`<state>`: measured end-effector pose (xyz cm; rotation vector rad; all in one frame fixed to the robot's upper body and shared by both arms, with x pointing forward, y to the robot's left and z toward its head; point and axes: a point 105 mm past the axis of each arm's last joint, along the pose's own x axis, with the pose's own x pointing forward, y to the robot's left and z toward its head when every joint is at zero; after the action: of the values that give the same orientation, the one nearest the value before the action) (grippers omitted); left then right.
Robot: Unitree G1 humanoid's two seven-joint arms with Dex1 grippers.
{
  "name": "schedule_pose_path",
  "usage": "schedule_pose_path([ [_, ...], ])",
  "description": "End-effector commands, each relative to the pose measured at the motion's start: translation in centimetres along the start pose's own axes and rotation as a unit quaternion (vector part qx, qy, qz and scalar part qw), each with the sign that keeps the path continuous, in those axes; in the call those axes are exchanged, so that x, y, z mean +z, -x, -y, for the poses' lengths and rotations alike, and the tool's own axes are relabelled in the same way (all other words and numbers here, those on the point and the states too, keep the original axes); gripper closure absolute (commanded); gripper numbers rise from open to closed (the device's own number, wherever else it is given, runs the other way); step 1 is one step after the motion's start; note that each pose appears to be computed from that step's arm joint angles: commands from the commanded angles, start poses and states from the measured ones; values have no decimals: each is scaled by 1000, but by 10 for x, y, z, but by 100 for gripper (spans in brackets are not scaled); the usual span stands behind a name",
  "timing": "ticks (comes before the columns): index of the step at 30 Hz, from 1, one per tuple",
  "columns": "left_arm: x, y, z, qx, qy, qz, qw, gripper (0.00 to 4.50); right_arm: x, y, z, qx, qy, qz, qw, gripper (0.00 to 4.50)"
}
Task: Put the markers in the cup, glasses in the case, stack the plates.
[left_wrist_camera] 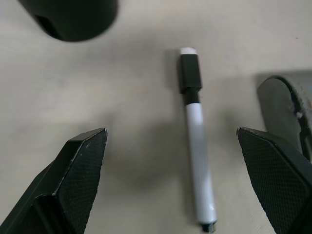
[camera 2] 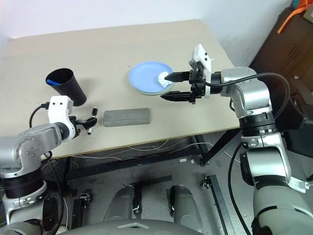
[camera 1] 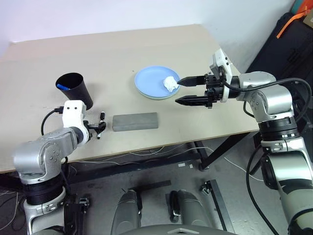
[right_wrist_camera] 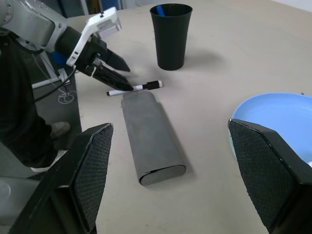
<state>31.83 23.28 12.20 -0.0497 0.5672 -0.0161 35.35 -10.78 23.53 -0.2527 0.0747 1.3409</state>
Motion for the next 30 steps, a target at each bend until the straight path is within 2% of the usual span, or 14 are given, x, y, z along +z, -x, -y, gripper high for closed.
schedule_pose_path([
  [1, 6, 0, -5, 18, -12, 10, 1000, 4, 15, 2, 0, -8, 35, 10, 999, 51],
  [8, 3, -4, -13, 36, 7, -14, 999, 4, 11, 1, 4, -22, 26, 9, 999, 51],
  [14, -12, -9, -10, 29, 2, -92, 995, 4, 9, 0, 9, -39, 24, 7, 999, 51],
  [25, -11, -15, -3, 15, 23, -99, 995, 4, 6, 0, 10, -54, 21, 5, 998, 51],
  [28, -9, -17, -2, 10, 28, -100, 995, 61, 2, -2, 11, -61, 11, 0, 998, 51],
  [30, -8, -18, -1, 5, 21, -100, 995, 127, 1, -4, 10, -60, 9, 1, 998, 51],
])
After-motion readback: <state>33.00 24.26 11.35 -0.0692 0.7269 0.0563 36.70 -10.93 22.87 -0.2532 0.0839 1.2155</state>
